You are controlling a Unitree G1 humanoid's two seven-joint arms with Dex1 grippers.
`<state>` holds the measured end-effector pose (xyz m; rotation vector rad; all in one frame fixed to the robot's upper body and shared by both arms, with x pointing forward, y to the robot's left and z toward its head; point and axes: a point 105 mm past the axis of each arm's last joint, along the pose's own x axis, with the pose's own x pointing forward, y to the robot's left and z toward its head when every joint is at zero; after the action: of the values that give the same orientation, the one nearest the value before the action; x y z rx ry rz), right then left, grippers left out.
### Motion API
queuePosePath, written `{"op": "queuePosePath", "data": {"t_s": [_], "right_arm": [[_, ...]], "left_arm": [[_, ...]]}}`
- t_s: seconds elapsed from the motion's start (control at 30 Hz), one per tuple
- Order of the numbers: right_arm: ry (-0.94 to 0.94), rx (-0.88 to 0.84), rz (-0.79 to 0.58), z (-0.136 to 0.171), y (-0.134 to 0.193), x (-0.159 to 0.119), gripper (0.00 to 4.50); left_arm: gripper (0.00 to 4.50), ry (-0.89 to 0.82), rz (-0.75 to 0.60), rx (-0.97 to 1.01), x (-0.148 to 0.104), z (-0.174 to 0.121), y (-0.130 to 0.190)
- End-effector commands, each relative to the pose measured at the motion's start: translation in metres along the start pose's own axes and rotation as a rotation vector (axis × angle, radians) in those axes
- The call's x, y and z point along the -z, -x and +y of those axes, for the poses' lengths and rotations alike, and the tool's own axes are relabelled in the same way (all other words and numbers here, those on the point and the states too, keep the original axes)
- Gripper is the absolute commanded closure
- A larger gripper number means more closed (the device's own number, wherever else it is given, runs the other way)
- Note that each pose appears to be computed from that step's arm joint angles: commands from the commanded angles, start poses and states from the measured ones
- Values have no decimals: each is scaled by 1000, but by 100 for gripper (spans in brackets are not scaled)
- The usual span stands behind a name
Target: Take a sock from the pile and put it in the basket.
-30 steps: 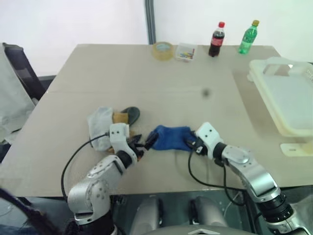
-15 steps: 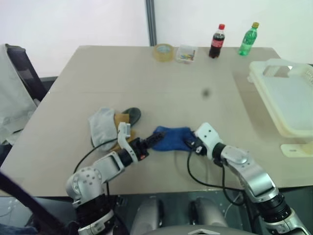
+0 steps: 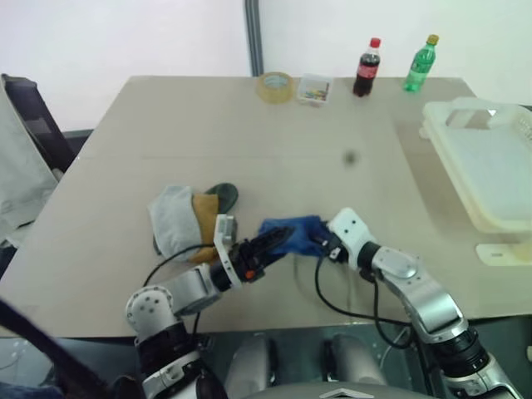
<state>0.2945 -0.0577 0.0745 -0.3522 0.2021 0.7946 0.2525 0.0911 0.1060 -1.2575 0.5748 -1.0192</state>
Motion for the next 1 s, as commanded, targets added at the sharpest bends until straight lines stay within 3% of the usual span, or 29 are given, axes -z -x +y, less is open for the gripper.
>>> {"op": "queuePosePath", "data": {"t_s": [0.03, 0.33, 0.7, 1.0], "right_arm": [[-15, 0, 46, 2, -1, 11, 251], [-15, 3, 55, 0, 1, 14, 251], [-5, -8, 50, 2, 0, 12, 251], [6, -2, 51, 1, 1, 14, 251]], "left_arm": [[15, 6, -27, 44, -3, -8, -5], [15, -53, -208, -42, -36, -6, 4], [15, -73, -204, -102, -37, -2, 6], [15, -57, -179, -206, -29, 13, 32]]}}
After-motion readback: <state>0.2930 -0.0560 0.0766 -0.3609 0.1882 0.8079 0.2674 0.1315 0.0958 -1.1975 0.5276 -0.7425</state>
